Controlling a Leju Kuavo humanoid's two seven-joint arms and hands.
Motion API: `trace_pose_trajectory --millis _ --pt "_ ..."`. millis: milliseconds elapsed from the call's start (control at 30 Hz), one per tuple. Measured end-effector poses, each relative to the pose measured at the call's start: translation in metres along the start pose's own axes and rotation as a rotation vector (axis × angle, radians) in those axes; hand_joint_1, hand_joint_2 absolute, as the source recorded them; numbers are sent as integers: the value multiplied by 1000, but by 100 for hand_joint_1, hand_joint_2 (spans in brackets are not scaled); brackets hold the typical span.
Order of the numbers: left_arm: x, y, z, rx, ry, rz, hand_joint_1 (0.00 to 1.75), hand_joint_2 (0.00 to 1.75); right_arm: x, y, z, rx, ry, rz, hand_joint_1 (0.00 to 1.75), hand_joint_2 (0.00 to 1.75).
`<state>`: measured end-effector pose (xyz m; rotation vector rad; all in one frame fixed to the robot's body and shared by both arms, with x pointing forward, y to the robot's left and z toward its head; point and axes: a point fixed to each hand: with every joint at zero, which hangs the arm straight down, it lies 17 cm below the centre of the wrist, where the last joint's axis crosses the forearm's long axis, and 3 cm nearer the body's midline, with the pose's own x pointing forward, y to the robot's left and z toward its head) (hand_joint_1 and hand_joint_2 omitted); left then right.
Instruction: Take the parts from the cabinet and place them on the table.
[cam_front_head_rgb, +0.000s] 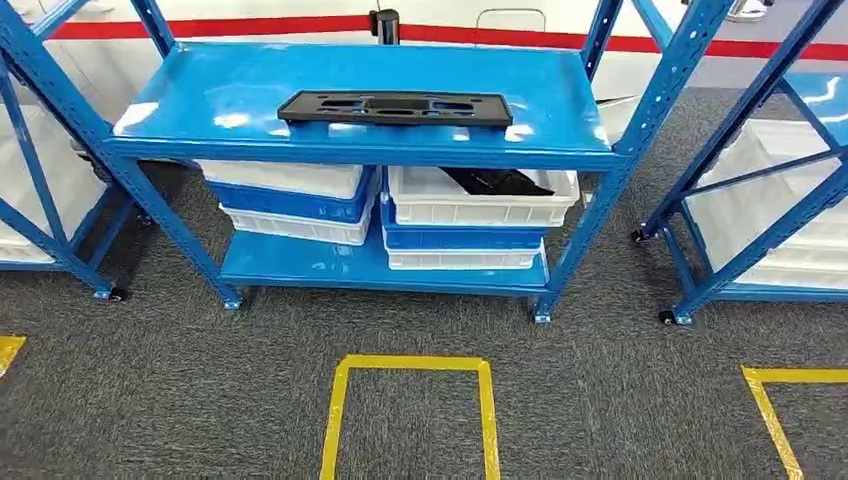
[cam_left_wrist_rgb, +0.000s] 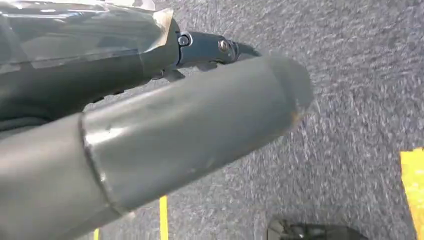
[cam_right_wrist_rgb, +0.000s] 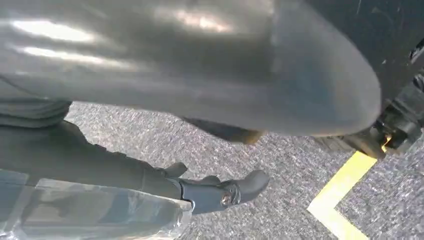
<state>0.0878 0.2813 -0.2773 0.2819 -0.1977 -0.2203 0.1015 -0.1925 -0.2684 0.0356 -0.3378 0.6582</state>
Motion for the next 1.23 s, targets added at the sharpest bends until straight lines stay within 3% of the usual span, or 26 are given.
trace_pose_trajectory --millis 433,500,533,800,1000,1033,1100,1133,1200,1233 --pt "-1 1 0 0 -3 -6 0 0 2 1 0 1 -4 2 0 0" --pt "4 -4 1 -17 -39 3 0 0 0 -4 -1 -16 9 4 0 0" --pt "7 -5 1 -25 -57 3 0 175 -2 -4 -1 -22 16 3 0 0" --pt "13 -6 1 -49 -84 -25 0 175 -6 -12 -1 -55 26 4 0 0" --pt "5 2 -1 -33 -43 -48 0 175 -7 -12 -1 -64 19 3 0 0" --pt "4 3 -2 -31 -41 -49 0 175 -7 -12 -1 -66 18 1 0 175" --pt "4 4 -2 -30 -38 -52 0 175 -7 -12 -1 -67 19 0 0 175" --pt "4 4 -2 -30 -37 -56 0 0 -7 -12 -1 -68 19 -1 0 175" --pt "4 4 -2 -30 -38 -63 0 0 -7 -12 -1 -68 19 -3 0 175" --pt "4 4 -2 -31 -39 -65 0 0 -7 -12 -1 -68 20 -5 0 0"
